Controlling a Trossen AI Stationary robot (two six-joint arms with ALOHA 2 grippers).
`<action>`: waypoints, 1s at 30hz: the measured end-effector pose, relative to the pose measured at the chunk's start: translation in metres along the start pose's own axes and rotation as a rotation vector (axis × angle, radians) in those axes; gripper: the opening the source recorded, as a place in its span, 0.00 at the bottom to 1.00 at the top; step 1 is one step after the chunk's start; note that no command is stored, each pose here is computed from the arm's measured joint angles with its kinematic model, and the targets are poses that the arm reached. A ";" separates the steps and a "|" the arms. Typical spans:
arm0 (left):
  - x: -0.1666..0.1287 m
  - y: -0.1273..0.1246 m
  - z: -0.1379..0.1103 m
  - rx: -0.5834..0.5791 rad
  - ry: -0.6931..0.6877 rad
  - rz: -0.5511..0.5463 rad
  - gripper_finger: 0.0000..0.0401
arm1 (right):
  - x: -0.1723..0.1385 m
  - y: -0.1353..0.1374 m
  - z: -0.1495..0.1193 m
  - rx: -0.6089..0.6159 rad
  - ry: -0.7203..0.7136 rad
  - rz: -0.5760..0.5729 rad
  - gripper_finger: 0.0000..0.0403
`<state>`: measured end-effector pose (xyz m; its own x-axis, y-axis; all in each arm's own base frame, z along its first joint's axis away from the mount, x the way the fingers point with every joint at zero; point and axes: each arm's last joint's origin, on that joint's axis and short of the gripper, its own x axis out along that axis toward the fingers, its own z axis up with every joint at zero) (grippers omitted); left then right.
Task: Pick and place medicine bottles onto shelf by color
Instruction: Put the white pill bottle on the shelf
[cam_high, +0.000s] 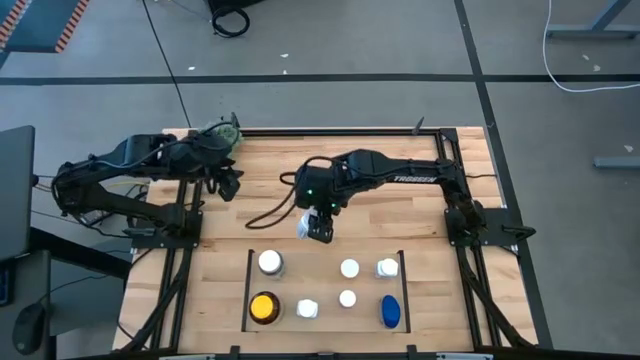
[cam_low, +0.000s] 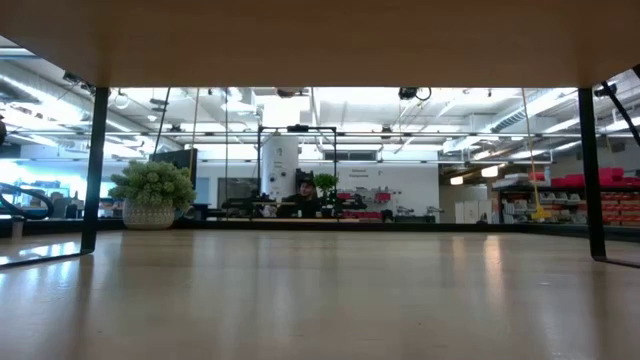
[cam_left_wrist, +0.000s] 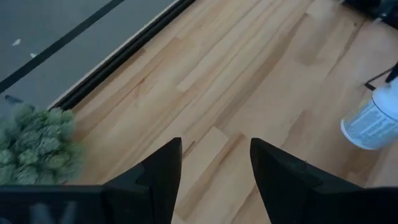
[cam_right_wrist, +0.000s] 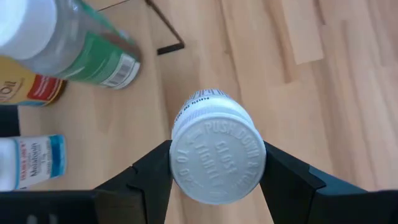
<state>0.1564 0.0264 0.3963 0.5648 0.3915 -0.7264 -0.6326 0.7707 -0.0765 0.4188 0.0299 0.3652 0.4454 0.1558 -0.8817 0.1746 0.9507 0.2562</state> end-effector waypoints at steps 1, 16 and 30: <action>0.001 -0.001 0.001 0.004 -0.001 -0.003 0.49 | 0.000 0.003 -0.001 0.005 0.003 0.002 0.53; 0.005 -0.004 0.002 0.138 0.012 -0.015 0.50 | -0.011 0.022 -0.013 0.137 0.021 0.032 0.53; 0.005 -0.008 0.002 0.273 0.035 -0.128 0.49 | -0.015 0.062 -0.030 0.094 0.010 0.074 0.53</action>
<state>0.1654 0.0237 0.3947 0.6091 0.2691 -0.7460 -0.3895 0.9209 0.0141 0.3968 0.0942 0.3823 0.4513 0.2275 -0.8629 0.2235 0.9073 0.3561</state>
